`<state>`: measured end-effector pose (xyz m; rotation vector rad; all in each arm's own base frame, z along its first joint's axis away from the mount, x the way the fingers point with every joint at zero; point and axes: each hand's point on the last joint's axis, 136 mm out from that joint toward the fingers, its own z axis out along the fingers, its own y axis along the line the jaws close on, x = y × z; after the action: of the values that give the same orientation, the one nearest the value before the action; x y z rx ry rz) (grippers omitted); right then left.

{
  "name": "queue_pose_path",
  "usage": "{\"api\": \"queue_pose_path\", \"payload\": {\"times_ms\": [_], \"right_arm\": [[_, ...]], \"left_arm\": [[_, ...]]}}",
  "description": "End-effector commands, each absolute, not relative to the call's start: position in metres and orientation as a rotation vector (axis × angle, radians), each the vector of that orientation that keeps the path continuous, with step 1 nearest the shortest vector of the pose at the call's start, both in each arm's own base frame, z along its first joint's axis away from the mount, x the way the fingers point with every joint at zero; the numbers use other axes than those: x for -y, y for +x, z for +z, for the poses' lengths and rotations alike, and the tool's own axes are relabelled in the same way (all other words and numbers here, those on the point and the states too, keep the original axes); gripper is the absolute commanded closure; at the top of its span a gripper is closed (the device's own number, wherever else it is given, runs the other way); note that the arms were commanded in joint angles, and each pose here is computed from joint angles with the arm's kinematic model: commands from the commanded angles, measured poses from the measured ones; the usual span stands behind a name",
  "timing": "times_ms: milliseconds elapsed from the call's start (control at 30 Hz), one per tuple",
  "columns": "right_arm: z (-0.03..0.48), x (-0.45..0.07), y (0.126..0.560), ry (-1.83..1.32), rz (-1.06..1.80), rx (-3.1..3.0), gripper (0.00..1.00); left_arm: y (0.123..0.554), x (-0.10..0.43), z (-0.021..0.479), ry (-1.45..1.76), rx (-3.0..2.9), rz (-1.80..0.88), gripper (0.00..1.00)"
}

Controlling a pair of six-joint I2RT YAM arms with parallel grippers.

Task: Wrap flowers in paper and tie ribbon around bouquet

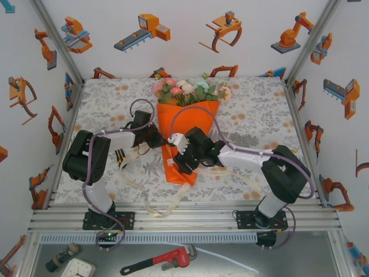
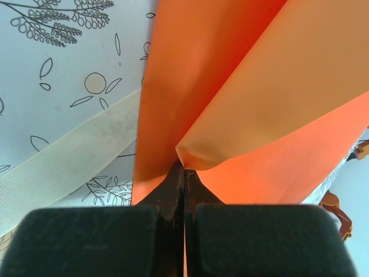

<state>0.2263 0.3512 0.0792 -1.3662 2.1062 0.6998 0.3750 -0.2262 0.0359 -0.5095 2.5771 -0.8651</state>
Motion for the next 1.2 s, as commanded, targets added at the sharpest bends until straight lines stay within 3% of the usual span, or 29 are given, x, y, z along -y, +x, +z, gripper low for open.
{"api": "queue_pose_path", "payload": {"times_ms": [0,133,167,333,567,800,933,1033,1167], "right_arm": [[0.089,-0.366,0.230,-1.403,0.737,-2.024,0.52],[0.105,-0.362,0.223,-1.343,0.784,-2.034,0.98],[0.115,-0.359,0.220,-1.303,0.806,-2.033,1.00],[0.159,-0.325,0.200,-1.049,0.803,-1.985,1.00],[0.216,-0.197,0.222,-0.413,0.457,-1.847,1.00],[0.268,-0.137,0.219,-0.225,0.327,-1.664,1.00],[0.310,-0.128,0.221,-0.202,0.273,-1.570,1.00],[0.309,-0.074,0.233,0.103,0.007,-1.635,1.00],[0.292,-0.003,0.213,0.441,-0.351,-1.636,1.00]], "left_arm": [[0.379,0.230,0.040,-0.473,-2.583,-0.871,1.00],[0.380,0.230,0.040,-0.479,-2.583,-0.868,1.00],[0.380,0.230,0.041,-0.478,-2.580,-0.867,1.00],[0.382,0.229,0.041,-0.480,-2.580,-0.851,1.00],[0.383,0.226,0.041,-0.484,-2.577,-0.832,1.00],[0.383,0.227,0.037,-0.479,-2.589,-0.825,1.00],[0.385,0.227,0.035,-0.487,-2.593,-0.826,1.00],[0.387,0.229,0.037,-0.485,-2.586,-0.836,1.00],[0.388,0.229,0.040,-0.480,-2.580,-0.835,1.00]]}}
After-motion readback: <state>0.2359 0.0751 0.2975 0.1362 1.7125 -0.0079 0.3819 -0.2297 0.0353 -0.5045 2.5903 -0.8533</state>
